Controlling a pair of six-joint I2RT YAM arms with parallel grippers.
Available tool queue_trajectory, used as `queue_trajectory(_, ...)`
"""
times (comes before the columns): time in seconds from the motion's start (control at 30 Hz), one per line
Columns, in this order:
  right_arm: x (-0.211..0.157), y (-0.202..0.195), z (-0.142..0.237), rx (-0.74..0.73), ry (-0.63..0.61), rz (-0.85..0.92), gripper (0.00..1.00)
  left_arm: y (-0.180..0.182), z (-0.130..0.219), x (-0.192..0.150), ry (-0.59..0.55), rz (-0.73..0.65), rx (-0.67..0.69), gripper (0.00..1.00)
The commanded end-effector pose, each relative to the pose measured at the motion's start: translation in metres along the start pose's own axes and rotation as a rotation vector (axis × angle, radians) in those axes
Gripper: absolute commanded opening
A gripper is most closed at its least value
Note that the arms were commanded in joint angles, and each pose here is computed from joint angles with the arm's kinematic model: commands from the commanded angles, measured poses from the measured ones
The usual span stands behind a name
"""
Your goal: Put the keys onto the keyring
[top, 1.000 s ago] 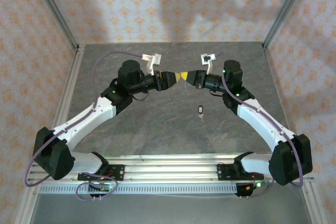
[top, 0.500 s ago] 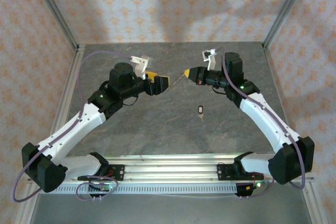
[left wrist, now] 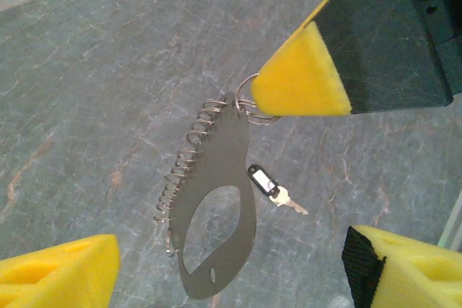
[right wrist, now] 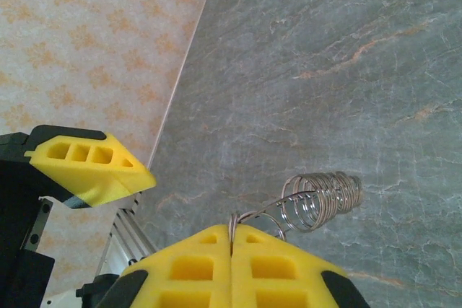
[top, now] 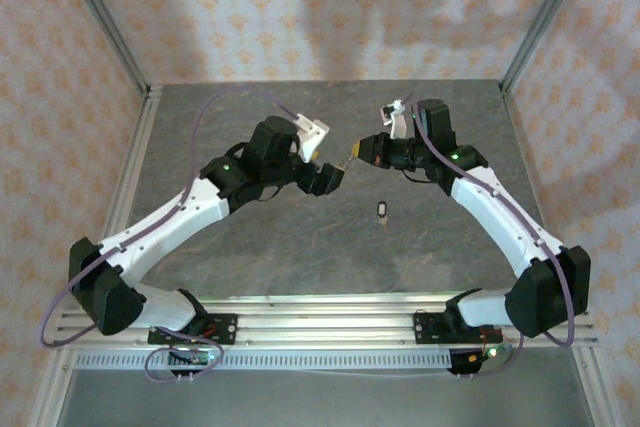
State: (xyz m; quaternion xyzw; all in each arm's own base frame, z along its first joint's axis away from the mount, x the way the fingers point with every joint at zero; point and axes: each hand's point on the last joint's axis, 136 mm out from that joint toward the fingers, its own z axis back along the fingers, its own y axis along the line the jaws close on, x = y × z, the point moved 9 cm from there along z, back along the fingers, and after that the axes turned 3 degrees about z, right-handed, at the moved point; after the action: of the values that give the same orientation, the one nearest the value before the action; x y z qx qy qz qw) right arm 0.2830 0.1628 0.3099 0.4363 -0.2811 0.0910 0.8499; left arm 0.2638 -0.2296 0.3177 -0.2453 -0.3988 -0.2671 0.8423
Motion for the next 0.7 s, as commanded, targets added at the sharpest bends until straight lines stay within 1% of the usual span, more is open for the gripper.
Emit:
queue_trajectory(0.0,0.005,0.009,0.003,-0.001,0.002,0.034,0.00,-0.007,-0.007,0.000,0.061,-0.116,0.064,0.82)
queue_trajectory(0.07,0.004,0.010,0.003,-0.001,0.008,0.038,0.00,-0.008,-0.014,-0.001,0.088,-0.143,0.094,0.82)
queue_trajectory(0.23,0.003,0.012,0.003,0.001,0.018,0.045,0.00,-0.011,-0.028,-0.001,0.113,-0.170,0.118,0.76)
queue_trajectory(0.37,0.002,0.015,0.004,0.002,0.028,0.055,0.00,-0.010,-0.036,0.001,0.116,-0.173,0.144,0.65)
queue_trajectory(0.43,0.001,0.016,0.005,0.002,0.032,0.061,0.00,-0.008,-0.039,0.001,0.122,-0.178,0.155,0.57)
queue_trajectory(0.47,0.001,0.017,0.006,0.002,0.033,0.064,0.00,-0.008,-0.040,0.001,0.125,-0.180,0.159,0.53)
queue_trajectory(0.53,0.001,0.019,0.006,0.001,0.035,0.069,0.00,-0.008,-0.043,0.000,0.133,-0.186,0.161,0.39)
queue_trajectory(0.6,0.001,0.020,0.008,-0.005,0.039,0.077,0.00,-0.007,-0.045,-0.001,0.139,-0.189,0.162,0.21)
queue_trajectory(0.67,0.001,0.019,0.009,-0.025,0.036,0.085,0.00,-0.008,-0.046,-0.002,0.140,-0.194,0.152,0.04)
